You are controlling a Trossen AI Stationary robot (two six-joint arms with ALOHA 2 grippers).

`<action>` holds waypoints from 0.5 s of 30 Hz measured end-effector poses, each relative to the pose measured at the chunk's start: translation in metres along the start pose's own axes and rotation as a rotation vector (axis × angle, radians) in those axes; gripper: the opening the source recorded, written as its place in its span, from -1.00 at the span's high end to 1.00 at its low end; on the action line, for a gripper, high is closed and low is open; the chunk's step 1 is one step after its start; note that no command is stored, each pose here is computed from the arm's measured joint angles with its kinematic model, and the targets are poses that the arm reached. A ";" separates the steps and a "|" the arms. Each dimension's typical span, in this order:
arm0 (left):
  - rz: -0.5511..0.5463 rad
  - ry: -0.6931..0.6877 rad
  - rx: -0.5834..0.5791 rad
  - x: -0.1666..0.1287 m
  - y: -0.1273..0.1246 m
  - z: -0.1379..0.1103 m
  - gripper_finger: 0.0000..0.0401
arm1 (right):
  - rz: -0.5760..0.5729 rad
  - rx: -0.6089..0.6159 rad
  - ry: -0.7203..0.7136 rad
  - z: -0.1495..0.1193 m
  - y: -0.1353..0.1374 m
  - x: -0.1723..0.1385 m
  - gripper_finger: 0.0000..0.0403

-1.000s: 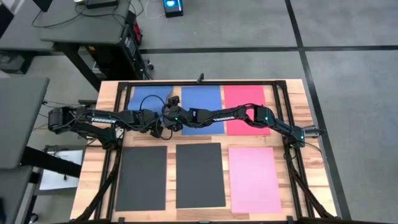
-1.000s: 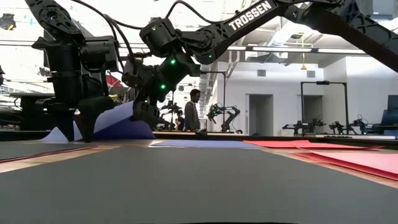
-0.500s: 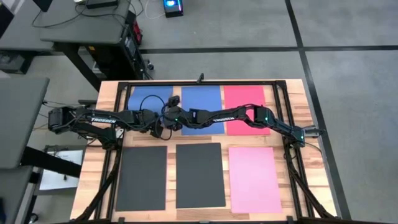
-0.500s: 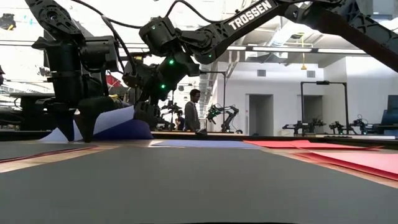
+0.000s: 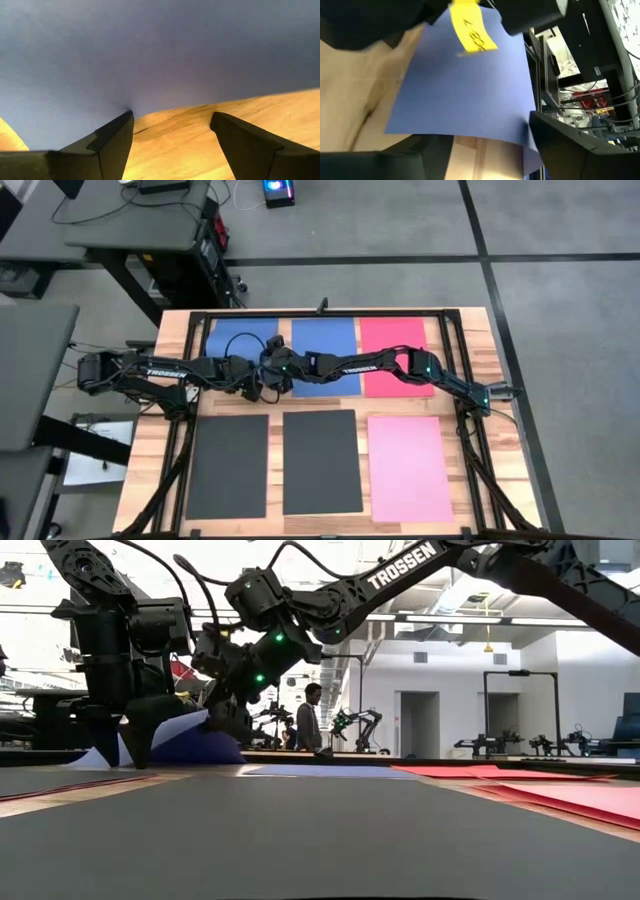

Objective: Organize paper
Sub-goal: Stack the blue paper on top of the blue paper

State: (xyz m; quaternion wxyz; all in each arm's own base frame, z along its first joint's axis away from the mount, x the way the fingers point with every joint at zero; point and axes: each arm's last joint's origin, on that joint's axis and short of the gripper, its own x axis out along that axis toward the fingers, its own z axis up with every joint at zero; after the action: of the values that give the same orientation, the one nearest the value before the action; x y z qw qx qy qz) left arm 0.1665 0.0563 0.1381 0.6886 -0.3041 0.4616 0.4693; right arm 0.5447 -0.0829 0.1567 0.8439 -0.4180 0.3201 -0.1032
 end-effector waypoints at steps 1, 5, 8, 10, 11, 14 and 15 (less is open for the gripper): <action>0.000 0.000 0.000 0.000 0.000 0.000 -0.29 | -0.001 0.001 0.002 -0.001 -0.001 0.000 -0.13; 0.000 0.000 -0.001 0.000 0.000 0.000 -0.29 | -0.002 0.005 0.006 -0.003 -0.003 0.001 0.18; 0.000 0.000 0.000 0.000 0.000 0.000 -0.29 | -0.002 0.005 0.005 -0.003 -0.002 0.001 0.43; 0.000 0.000 0.009 0.000 0.000 0.000 -0.29 | -0.001 0.003 0.005 -0.003 -0.002 0.001 0.59; 0.000 -0.001 0.020 0.000 0.000 0.000 -0.29 | 0.000 0.003 0.004 -0.003 -0.002 0.001 0.65; -0.001 -0.003 0.043 0.000 0.000 0.000 -0.29 | -0.001 0.003 0.005 -0.003 -0.002 0.001 0.83; 0.000 -0.003 0.051 0.000 0.000 0.000 -0.29 | -0.001 0.003 0.005 -0.003 -0.002 0.001 0.88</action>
State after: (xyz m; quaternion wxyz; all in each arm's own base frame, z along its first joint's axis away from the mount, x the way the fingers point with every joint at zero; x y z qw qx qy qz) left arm 0.1667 0.0565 0.1383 0.6969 -0.2858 0.4724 0.4578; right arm 0.5441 -0.0869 0.1565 0.8437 -0.4167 0.3218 -0.1051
